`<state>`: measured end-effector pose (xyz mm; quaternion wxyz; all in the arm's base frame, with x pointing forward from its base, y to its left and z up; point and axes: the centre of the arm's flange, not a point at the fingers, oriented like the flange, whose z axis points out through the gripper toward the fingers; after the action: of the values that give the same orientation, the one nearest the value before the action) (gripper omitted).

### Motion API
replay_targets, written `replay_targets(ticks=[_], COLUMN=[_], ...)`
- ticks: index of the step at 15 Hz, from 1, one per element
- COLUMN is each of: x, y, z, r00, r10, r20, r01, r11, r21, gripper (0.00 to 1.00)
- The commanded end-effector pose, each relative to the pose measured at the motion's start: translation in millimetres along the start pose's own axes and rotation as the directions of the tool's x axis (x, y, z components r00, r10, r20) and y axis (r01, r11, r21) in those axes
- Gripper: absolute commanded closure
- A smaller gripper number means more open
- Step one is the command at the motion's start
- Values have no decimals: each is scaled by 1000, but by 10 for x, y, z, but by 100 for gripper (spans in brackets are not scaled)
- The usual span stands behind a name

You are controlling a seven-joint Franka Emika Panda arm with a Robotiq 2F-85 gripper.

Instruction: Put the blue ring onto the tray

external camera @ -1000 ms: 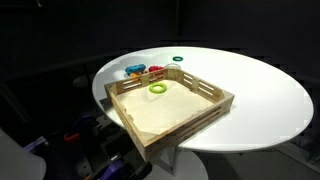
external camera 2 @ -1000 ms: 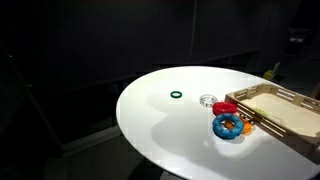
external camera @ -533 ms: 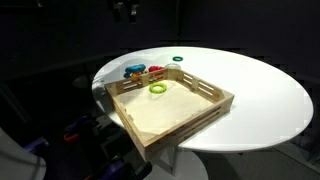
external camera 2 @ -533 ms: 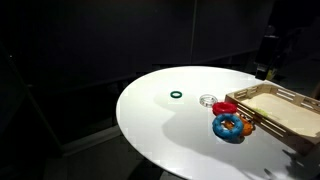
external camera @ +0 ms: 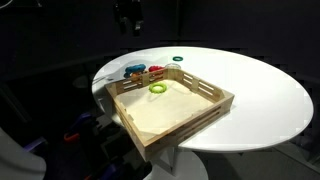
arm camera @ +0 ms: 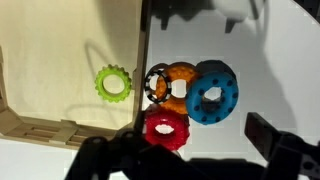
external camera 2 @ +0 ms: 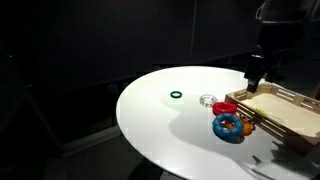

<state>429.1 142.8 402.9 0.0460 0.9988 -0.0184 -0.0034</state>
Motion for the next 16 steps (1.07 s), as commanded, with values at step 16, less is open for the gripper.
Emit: replay_targets(ticks=[16], x=[255], y=[-110], z=[1078], r00=[997], r10=[71], r20=[-19], r01=[-71], r11=[997], r21=[12], gripper=[0])
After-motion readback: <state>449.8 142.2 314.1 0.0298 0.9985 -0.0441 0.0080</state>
